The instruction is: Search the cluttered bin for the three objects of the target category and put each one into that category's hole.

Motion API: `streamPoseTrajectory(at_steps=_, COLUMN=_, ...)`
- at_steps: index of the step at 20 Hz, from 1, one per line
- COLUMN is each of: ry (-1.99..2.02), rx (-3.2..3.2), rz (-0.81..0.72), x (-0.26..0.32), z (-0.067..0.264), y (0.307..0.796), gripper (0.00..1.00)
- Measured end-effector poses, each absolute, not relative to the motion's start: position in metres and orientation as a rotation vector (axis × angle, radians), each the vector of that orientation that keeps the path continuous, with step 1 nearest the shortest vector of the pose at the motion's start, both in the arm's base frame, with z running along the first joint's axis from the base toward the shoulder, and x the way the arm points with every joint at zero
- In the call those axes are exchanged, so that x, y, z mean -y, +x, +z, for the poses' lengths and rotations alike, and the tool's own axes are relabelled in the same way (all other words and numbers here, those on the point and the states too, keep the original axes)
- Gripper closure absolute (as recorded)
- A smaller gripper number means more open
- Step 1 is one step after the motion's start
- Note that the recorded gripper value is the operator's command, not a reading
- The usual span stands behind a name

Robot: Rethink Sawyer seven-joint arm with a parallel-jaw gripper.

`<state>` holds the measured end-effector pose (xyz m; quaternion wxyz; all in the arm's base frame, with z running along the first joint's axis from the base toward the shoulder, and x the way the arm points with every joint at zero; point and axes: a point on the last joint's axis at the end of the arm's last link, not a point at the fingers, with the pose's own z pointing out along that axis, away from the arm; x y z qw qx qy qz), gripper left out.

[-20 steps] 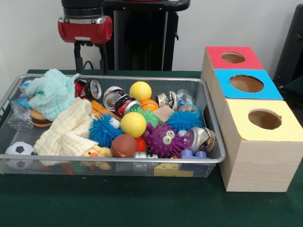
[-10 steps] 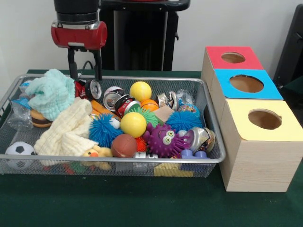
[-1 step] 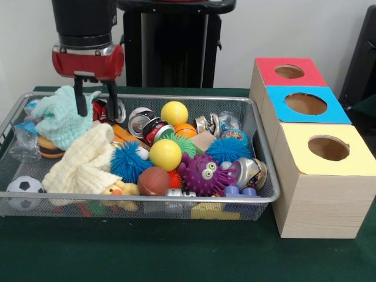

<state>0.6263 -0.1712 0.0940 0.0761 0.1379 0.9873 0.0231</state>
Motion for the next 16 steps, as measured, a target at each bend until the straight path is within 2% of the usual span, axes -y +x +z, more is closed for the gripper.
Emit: streamPoseTrajectory(at_steps=16, ry=0.444, rx=-2.921, rz=0.066, x=0.203, z=0.057, y=0.672, gripper=0.00)
